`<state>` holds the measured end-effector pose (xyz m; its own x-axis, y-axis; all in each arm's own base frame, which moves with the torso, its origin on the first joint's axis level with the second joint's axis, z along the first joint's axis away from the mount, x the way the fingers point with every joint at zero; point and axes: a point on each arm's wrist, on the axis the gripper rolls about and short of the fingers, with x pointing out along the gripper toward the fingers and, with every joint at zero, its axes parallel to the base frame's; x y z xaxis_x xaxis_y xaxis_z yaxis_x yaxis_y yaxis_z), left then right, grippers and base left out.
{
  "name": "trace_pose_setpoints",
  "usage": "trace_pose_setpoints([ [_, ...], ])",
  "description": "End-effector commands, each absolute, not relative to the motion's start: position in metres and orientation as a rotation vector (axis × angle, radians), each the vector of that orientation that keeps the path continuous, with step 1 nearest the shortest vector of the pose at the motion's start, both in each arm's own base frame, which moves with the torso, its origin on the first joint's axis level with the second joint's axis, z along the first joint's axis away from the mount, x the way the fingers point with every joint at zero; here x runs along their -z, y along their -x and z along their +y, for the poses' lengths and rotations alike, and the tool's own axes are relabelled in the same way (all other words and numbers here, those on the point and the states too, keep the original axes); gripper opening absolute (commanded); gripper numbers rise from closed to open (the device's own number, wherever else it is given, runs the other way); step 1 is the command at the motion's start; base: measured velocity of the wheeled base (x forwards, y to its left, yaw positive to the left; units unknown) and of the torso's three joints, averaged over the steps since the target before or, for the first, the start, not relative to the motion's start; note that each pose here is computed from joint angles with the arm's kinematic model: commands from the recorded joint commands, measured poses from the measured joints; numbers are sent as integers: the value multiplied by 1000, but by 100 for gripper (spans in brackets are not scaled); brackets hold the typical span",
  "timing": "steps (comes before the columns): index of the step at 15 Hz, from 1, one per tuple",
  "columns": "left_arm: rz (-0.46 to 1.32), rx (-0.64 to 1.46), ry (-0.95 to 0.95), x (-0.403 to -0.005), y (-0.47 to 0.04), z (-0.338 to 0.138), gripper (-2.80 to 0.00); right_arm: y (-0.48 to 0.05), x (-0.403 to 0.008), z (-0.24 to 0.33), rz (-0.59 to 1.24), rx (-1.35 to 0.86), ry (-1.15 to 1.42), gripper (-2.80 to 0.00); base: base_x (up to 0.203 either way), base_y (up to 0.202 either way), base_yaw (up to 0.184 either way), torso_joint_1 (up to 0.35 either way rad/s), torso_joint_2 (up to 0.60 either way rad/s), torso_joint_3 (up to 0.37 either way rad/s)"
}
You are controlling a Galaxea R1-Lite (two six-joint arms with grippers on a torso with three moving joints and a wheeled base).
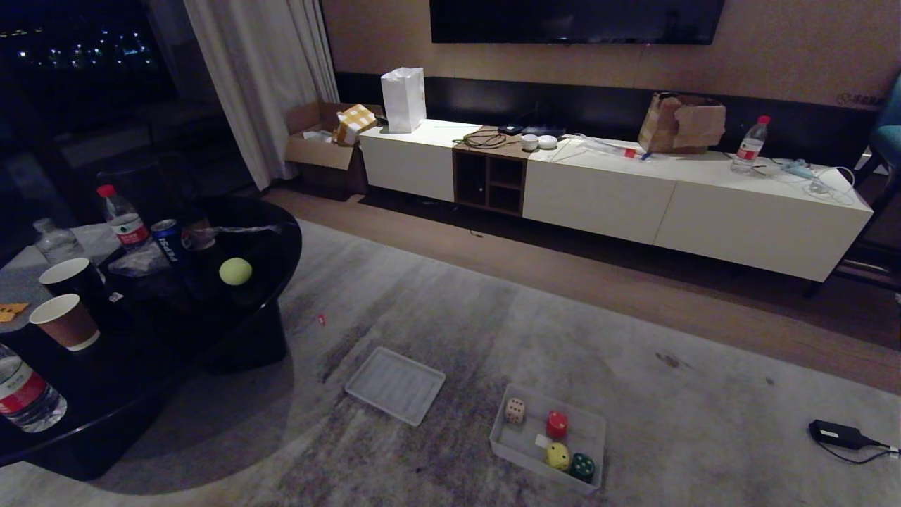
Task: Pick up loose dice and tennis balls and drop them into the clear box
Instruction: Put the ball in the box
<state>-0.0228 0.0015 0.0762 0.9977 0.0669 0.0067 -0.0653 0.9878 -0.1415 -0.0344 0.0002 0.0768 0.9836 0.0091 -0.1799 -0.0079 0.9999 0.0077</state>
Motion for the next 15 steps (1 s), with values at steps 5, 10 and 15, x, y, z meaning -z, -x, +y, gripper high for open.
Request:
trace_pose_setpoints([
  [5, -9, -67, 143, -76, 23, 2, -280, 34, -77, 0, 183, -9, -7, -280, 0, 0, 0, 2, 3, -199],
  [10, -9, -67, 144, -76, 23, 2, -280, 34, -77, 0, 183, -9, -7, -280, 0, 0, 0, 2, 3, -199],
  [15, -9, -67, 143, -76, 23, 2, -280, 34, -77, 0, 184, -9, -7, -280, 0, 0, 0, 2, 4, -200],
])
